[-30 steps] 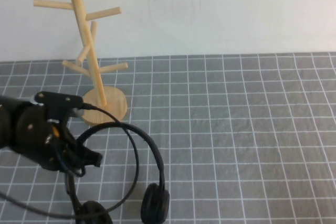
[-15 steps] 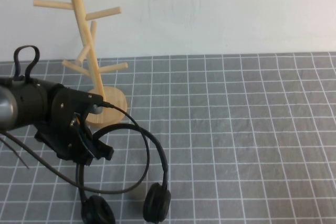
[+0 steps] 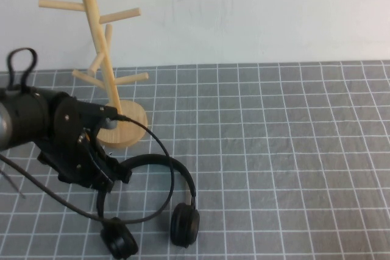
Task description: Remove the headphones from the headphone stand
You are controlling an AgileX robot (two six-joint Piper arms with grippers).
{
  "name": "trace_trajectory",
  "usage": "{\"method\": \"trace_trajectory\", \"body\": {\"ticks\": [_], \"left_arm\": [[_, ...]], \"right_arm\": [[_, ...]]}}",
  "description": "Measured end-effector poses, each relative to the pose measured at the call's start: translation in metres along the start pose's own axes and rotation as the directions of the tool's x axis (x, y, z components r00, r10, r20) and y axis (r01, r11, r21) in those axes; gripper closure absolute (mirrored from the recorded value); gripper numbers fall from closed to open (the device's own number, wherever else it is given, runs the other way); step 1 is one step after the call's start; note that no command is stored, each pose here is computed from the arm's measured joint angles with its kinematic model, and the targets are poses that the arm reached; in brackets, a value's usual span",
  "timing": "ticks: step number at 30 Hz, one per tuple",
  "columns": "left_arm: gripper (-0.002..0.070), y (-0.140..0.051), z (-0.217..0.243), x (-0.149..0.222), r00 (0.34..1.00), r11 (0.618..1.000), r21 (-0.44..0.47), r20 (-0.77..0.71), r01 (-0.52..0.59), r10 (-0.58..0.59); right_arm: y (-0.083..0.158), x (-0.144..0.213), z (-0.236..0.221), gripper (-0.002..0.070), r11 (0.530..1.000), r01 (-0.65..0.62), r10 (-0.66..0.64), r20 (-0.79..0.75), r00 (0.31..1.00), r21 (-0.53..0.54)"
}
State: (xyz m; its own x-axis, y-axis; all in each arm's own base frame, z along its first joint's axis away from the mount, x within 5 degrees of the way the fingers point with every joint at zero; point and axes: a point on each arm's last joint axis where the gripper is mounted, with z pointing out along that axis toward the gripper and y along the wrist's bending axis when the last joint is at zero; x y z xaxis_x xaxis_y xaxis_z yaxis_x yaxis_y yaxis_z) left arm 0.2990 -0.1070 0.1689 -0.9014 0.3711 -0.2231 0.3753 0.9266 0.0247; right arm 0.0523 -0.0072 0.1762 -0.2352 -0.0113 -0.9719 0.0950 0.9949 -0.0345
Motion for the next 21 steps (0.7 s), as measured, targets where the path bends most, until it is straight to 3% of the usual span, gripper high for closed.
{"method": "trace_trajectory", "body": {"ticks": [3, 10, 16, 21], "left_arm": [[0.0435, -0.002, -0.024, 0.001, 0.999, 1.0, 0.025, 0.052, 0.005, -0.006], [0.0646, -0.01, -0.117, 0.017, 0.949, 0.994, 0.096, 0.316, -0.049, 0.016], [0.0674, -0.013, -0.203, 0.064, 0.837, 0.992, 0.094, 0.546, -0.088, 0.022], [0.0676, -0.015, -0.24, 0.121, 0.737, 0.992, 0.087, 0.676, -0.089, 0.006]], "right_arm": [[0.0, 0.0, 0.0, 0.0682, 1.0, 0.0, 0.0, 0.0, 1.0, 0.0], [0.0, 0.0, 0.0, 0.0682, 1.0, 0.0, 0.0, 0.0, 1.0, 0.0], [0.0, 0.0, 0.0, 0.0682, 1.0, 0.0, 0.0, 0.0, 1.0, 0.0], [0.0, 0.0, 0.0, 0.0682, 1.0, 0.0, 0.0, 0.0, 1.0, 0.0]]}}
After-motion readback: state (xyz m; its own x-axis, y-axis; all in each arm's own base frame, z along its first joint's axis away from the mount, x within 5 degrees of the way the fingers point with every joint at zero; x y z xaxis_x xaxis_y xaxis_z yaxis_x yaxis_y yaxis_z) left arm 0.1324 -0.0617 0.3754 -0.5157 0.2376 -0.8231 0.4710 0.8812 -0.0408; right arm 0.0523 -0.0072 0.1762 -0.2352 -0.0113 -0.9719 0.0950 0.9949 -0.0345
